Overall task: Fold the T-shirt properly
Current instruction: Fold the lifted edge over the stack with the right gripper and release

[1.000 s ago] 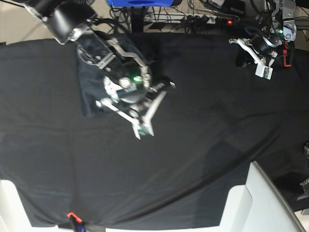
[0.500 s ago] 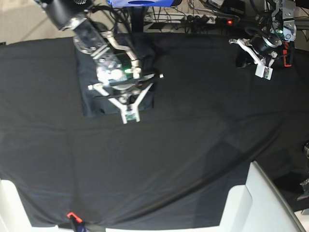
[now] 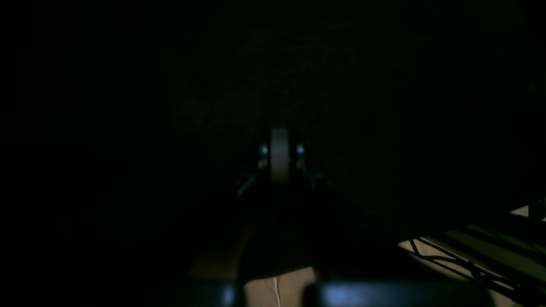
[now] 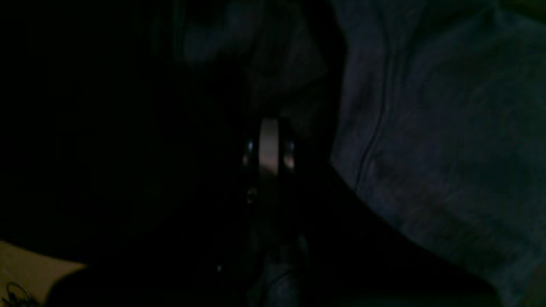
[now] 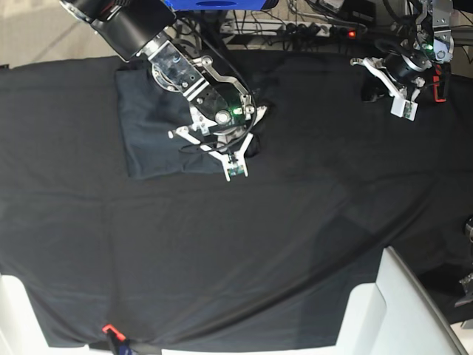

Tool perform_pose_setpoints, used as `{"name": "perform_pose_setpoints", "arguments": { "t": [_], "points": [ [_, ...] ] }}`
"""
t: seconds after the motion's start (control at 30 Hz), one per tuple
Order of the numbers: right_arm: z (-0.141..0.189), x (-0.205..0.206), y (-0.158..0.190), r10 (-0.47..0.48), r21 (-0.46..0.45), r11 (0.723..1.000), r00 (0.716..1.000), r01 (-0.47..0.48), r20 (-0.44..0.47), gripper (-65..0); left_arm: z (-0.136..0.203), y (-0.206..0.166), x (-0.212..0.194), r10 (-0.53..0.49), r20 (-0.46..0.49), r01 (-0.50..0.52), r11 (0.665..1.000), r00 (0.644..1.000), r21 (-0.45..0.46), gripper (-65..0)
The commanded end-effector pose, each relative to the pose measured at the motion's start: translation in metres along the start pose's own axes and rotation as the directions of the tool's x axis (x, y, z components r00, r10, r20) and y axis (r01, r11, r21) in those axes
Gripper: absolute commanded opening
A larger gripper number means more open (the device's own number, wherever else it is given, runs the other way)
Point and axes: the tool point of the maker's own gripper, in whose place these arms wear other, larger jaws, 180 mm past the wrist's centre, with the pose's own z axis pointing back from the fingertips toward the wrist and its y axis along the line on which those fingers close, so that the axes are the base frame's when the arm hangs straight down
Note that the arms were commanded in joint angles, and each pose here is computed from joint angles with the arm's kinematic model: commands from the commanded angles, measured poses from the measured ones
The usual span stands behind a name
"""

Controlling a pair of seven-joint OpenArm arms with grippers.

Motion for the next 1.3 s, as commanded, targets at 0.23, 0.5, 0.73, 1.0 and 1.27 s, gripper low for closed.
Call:
{"name": "perform_pose_setpoints", "arguments": {
  "t": [0.23, 0.5, 0.73, 1.0, 1.27],
  "points": [
    [0.063, 0.020, -0.013, -0.052, 0.078, 0.996, 0.992, 0.043, 0.113, -64.2, 0.003, 0.006, 0.014, -0.009, 0.041, 0.009, 1.000, 0.999, 0.005, -65.0],
    [0.060, -0.047, -0.046, -0.166, 0.038, 0.986, 0.986, 0.165, 0.022, -64.2, 0.001, 0.008, 0.001, -0.119, -0.030, 0.120, 0.992, 0.992, 0.032, -65.0],
    [0.047, -0.076, -0.036, -0.164, 0.033, 0.986, 0.986, 0.165, -0.023, -64.2, -0.001, 0.005, 0.002, -0.124, -0.026, 0.125, 0.992, 0.992, 0.031, -65.0],
    [0.030, -0.100, -0.014, -0.206, 0.101, 0.971, 0.972, 0.217, -0.111, -64.2, 0.000, 0.006, 0.003, -0.129, -0.028, 0.130, 0.991, 0.991, 0.034, -65.0],
    [0.065, -0.061, -0.039, -0.254, 0.124, 0.960, 0.967, 0.252, -0.002, -64.2, -0.002, 0.007, 0.007, -0.135, -0.020, 0.135, 0.990, 0.991, 0.037, -65.0]
  ]
}}
